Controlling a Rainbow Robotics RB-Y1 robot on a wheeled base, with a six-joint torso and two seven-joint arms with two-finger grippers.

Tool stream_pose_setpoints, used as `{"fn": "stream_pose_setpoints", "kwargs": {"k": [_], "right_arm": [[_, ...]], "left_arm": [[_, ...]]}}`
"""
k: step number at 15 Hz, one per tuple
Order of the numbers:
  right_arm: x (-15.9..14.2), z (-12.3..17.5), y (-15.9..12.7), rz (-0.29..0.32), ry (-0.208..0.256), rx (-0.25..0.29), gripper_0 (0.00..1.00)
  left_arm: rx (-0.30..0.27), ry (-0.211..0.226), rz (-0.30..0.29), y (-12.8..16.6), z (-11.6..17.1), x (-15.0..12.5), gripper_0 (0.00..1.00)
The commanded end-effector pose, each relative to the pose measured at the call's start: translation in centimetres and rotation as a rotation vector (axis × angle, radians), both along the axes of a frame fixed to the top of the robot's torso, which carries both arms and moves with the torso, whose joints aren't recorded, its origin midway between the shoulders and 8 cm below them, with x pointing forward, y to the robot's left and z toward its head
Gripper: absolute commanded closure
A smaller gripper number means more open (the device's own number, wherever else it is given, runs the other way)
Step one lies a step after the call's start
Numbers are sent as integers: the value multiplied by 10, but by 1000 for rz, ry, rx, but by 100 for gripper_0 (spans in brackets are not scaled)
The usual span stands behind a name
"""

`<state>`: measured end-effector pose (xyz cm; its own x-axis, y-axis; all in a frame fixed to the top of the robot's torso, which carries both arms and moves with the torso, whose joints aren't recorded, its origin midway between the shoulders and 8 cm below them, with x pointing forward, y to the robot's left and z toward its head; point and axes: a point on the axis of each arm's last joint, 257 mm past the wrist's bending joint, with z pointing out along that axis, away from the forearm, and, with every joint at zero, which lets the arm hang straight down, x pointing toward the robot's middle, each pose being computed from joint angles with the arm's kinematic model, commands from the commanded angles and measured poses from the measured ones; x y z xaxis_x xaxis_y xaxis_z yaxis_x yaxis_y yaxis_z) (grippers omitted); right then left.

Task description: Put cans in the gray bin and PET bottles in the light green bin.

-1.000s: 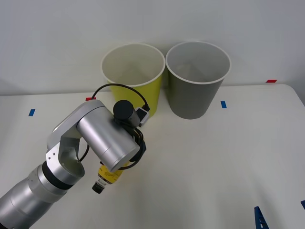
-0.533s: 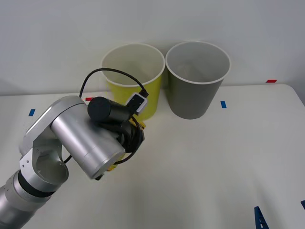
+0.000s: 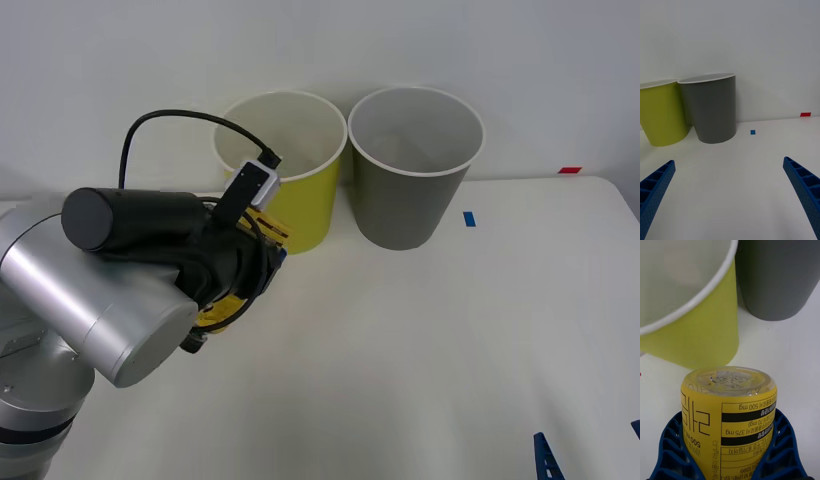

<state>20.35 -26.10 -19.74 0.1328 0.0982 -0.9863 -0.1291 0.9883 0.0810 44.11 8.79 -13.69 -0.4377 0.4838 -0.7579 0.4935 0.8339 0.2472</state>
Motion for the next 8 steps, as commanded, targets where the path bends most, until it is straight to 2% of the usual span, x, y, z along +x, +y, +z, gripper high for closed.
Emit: {"fn": "stream_pose_setpoints", "kwargs": {"k": [1,3,6,8], "right_arm": [[0,0,0,0,0,0,0],[0,0,0,0,0,0,0],[0,0,0,0,0,0,0],[0,0,0,0,0,0,0]], "left_arm": [[-77,-55,-5,3,35,-1,100],[-89,-105,1,14,56,-1,100],[-166,-161,0,27,92,-5,100],[-174,-205,5,38,110,-8,100]]}}
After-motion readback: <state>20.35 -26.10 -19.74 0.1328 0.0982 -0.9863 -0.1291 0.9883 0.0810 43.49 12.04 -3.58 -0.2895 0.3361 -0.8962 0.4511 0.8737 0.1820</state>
